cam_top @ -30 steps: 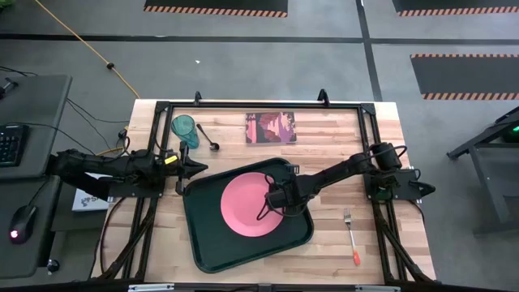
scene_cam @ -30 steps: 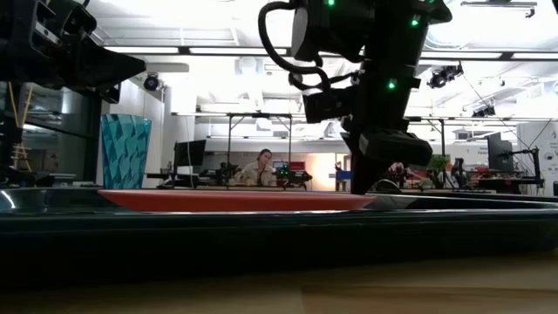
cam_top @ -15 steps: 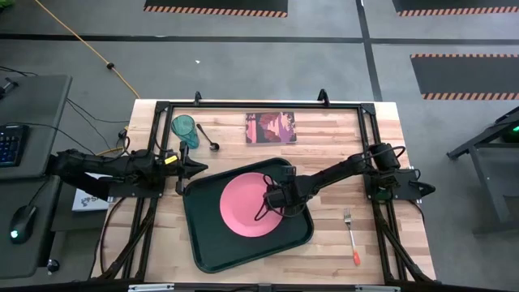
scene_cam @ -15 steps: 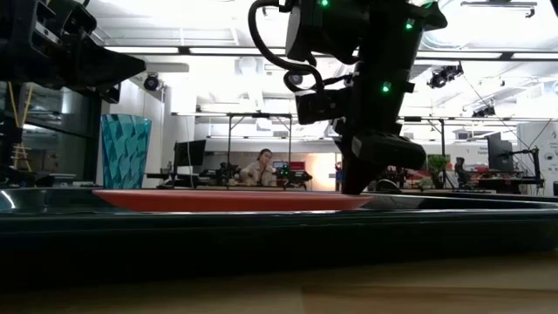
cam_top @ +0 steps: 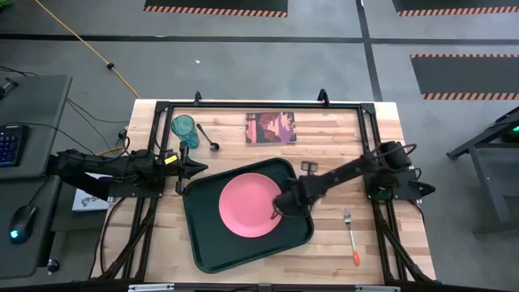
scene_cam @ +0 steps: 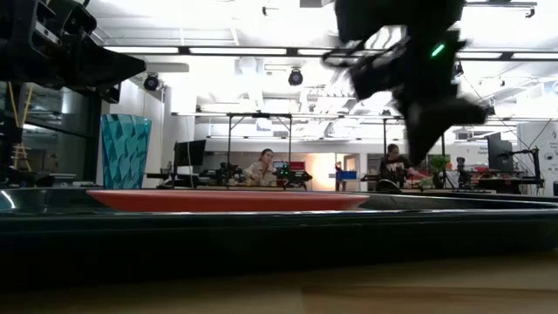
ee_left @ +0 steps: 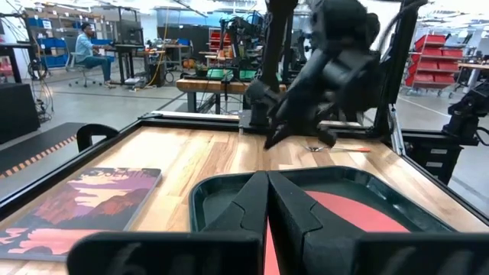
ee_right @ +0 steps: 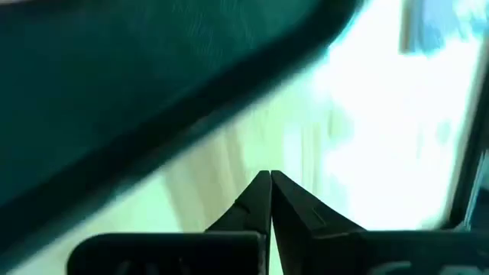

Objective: Pick and place plate/cup/fork/spoon on tray
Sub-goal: Put the orange fork on the black serving tray to the right of the pink plate

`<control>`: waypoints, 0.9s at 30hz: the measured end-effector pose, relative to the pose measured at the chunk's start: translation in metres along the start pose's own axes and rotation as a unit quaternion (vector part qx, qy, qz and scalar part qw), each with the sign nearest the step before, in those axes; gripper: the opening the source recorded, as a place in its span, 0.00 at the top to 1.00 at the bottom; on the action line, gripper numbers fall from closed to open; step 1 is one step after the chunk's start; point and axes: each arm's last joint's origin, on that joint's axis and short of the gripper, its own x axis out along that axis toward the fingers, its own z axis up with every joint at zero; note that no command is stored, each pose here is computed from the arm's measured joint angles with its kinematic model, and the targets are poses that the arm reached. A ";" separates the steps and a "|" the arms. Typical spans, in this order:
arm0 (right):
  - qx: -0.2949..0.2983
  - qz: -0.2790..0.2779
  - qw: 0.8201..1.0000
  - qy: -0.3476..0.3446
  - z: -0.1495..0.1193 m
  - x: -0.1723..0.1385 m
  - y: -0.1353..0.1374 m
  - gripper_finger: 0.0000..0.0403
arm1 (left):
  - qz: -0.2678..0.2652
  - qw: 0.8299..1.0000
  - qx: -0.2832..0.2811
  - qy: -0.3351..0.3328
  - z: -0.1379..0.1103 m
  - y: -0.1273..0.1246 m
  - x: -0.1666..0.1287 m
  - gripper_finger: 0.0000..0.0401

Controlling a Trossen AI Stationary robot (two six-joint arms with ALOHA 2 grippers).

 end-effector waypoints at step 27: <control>0.472 0.109 0.875 -0.002 -0.177 -0.116 0.067 0.58 | 0.000 1.000 0.000 0.000 0.000 0.000 0.000 1.00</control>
